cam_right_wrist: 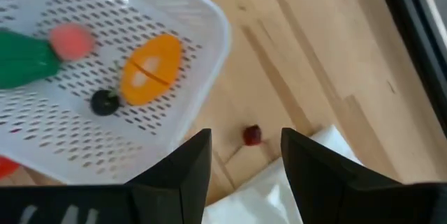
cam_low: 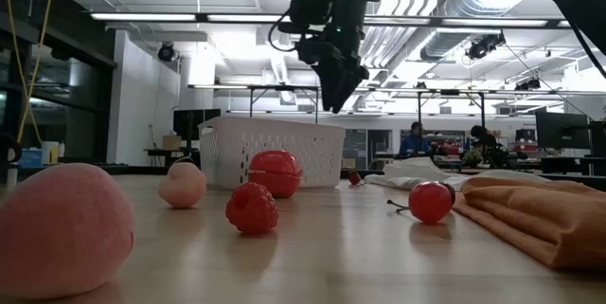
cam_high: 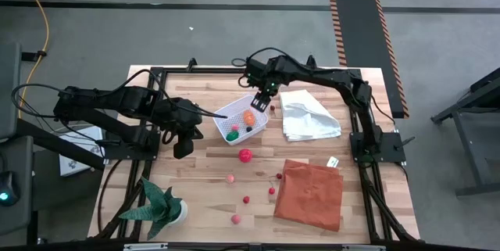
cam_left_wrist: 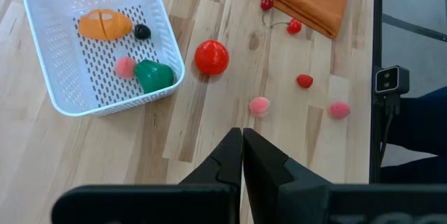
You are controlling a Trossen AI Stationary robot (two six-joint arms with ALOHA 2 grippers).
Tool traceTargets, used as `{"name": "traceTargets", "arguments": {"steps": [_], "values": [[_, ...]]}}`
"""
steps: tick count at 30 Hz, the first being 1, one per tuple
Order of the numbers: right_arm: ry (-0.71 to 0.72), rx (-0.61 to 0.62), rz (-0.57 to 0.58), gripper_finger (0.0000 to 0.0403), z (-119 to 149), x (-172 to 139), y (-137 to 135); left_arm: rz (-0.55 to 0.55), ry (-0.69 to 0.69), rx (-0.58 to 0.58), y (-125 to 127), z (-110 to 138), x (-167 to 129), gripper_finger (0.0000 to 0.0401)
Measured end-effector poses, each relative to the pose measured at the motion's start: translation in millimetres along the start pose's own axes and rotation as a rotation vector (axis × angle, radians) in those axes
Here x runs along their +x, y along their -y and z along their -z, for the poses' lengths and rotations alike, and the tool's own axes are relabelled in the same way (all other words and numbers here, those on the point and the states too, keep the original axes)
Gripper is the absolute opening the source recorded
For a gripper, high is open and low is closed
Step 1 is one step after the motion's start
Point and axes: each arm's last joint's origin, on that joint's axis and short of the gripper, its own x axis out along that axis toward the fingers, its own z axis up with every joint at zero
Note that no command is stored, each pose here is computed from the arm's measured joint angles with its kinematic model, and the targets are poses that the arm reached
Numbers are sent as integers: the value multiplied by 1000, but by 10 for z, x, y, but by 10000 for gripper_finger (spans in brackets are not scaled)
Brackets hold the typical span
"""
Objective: Pick and placing Produce into tupperware
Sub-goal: Put the top red cherry in the basket
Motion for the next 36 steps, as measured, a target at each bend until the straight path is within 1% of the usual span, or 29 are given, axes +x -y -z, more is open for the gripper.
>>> {"name": "traceTargets", "arguments": {"steps": [5, 9, 13, 21, 28, 33, 36], "values": [[-14, 53, 11, 165, -2, 8, 130, 0, 0, -4, 0, 0, -1, 3], [-44, 132, 17, 165, 34, 84, 194, -1, -1, -13, 0, 1, 0, 3], [-68, 185, 22, 165, 75, 176, 208, -1, -1, -15, -1, 1, 0, 3], [-69, 274, 18, 165, 107, 312, 218, -1, -3, -15, -1, 3, 0, 3], [-129, 370, -60, 165, 212, 549, 330, -2, -4, -15, -1, 4, 0, 3], [-154, 397, -53, 165, 271, 637, 344, -3, -7, -15, -2, 7, 0, 3], [-150, 396, -58, 165, 267, 638, 329, -3, -7, -15, -2, 7, 0, 3]]}}
